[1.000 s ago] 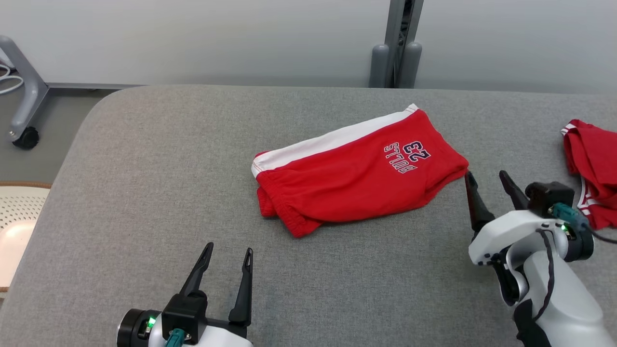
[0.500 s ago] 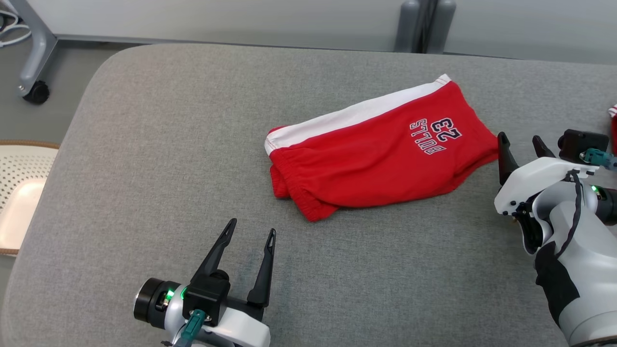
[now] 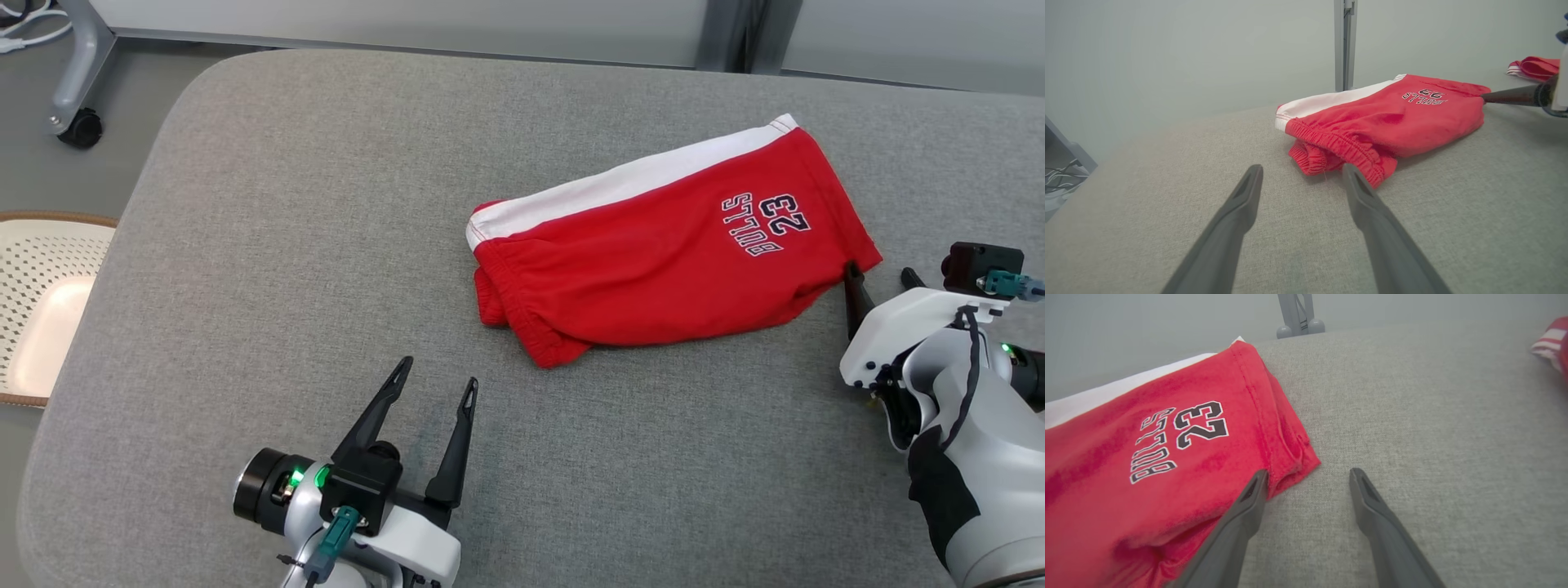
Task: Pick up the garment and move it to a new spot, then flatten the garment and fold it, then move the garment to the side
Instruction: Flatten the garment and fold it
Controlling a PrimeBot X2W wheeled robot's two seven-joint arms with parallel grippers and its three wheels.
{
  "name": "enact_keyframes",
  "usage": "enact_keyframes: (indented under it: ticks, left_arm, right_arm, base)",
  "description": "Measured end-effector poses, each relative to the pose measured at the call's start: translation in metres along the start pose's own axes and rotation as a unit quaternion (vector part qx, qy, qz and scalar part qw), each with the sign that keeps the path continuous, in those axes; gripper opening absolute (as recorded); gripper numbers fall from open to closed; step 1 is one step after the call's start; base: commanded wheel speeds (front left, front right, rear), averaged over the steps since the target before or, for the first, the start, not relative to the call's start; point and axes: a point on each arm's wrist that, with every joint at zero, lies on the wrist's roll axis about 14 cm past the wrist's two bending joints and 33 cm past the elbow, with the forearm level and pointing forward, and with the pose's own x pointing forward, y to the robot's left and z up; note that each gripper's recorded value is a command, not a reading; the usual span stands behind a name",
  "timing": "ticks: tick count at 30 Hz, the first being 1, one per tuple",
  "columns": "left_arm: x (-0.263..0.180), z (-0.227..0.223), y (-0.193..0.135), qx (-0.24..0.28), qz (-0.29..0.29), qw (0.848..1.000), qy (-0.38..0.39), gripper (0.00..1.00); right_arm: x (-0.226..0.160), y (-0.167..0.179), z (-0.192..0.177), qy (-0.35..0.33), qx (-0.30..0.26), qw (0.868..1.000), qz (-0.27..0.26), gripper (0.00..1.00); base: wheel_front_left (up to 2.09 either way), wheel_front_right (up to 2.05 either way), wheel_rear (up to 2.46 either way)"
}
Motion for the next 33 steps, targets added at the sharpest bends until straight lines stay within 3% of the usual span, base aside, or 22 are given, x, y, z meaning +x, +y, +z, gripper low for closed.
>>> enact_keyframes:
  ticks: [3,6,7,9,11,26,33]
  left_arm:
    - [0.001,0.002,0.001,0.003,0.0,1.0,-0.003,1.0]
    - [-0.001,0.001,0.003,0.006,0.001,1.0,-0.001,1.0]
    - [-0.001,0.001,0.004,0.006,0.001,1.0,0.0,1.0]
    - [-0.001,0.0,0.005,0.007,0.003,1.0,0.002,1.0]
    - [-0.002,-0.001,0.006,0.007,0.004,1.0,0.002,1.0]
    - [0.001,0.004,0.003,0.002,0.003,1.0,-0.005,1.0]
    - [0.005,0.01,-0.011,-0.004,-0.016,1.0,-0.014,1.0]
  right_arm:
    - [0.0,0.001,-0.003,0.004,0.002,1.0,0.0,0.98]
    - [0.002,0.002,-0.005,0.007,0.005,1.0,-0.001,0.74]
    - [0.003,0.002,-0.006,0.009,0.004,1.0,-0.001,0.54]
    - [0.005,0.004,-0.007,0.011,0.003,1.0,0.001,0.36]
    - [0.006,0.007,-0.008,0.013,0.0,1.0,0.004,0.0]
    - [-0.001,-0.001,0.007,-0.033,0.007,0.999,-0.008,0.0]
    - [-0.025,-0.029,0.01,-0.067,0.04,0.996,-0.045,0.0]
  base:
    - [0.0,0.0,0.0]
    - [0.0,0.0,0.0]
    - [0.0,0.0,0.0]
    - [0.0,0.0,0.0]
    - [0.0,0.0,0.0]
    - [0.0,0.0,0.0]
    - [0.0,0.0,0.0]
